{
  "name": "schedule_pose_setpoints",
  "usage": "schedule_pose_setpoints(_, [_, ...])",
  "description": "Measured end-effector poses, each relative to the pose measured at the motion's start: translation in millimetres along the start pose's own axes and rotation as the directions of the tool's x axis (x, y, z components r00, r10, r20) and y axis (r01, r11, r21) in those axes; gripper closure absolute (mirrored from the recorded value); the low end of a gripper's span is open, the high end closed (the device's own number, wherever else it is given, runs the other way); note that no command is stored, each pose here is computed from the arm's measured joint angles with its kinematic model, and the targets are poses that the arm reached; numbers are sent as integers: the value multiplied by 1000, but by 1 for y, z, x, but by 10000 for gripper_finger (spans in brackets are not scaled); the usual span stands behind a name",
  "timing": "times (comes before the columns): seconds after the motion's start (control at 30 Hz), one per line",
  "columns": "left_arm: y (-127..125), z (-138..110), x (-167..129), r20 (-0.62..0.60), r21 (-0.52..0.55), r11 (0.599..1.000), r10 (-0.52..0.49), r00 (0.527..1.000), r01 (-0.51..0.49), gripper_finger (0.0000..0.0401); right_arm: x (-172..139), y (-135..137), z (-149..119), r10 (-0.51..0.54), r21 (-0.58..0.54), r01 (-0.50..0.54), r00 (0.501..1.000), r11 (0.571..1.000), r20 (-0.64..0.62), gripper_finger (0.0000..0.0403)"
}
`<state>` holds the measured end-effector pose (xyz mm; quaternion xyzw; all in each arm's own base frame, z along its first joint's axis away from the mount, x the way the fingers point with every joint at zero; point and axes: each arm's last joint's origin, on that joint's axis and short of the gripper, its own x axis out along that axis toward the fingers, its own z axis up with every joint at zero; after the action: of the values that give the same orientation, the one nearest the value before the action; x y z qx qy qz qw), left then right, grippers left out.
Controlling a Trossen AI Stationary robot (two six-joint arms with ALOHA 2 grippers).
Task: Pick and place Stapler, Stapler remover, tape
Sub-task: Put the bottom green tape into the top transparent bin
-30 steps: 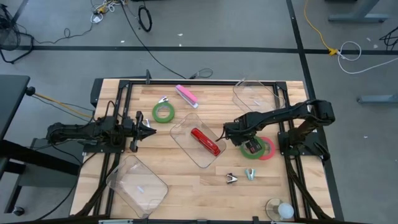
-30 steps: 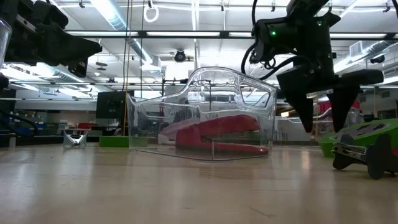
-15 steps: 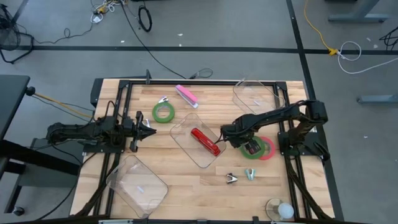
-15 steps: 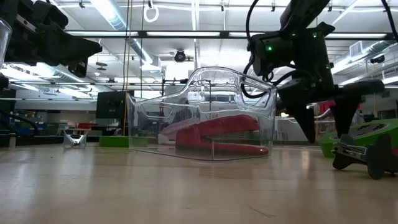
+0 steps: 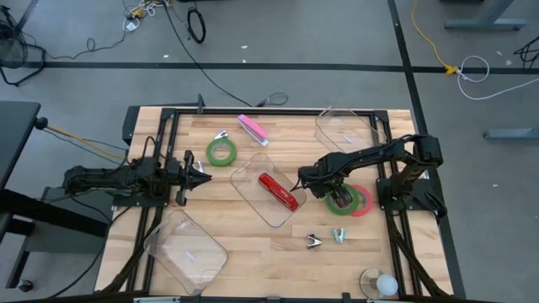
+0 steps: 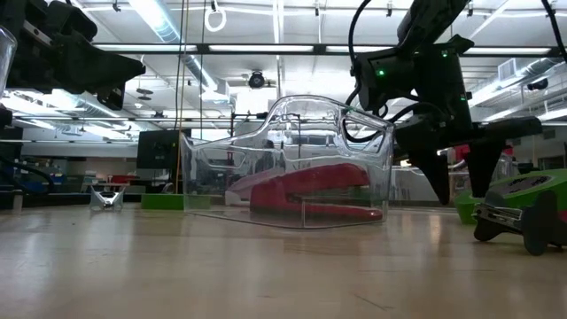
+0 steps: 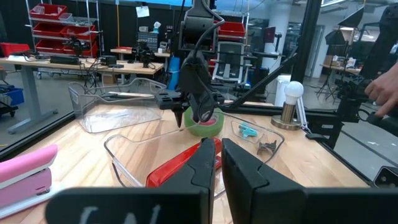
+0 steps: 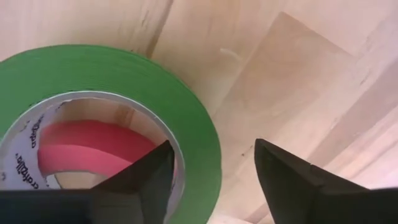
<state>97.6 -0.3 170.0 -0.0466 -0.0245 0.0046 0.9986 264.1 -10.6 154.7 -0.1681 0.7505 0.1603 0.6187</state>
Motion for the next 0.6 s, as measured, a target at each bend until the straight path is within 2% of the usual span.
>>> schedule_pose_setpoints(0.6, [0, 0, 0, 0, 0, 1000, 0, 1000, 0, 371, 0, 1, 0, 24, -1, -24, 1000, 1000, 11, 281])
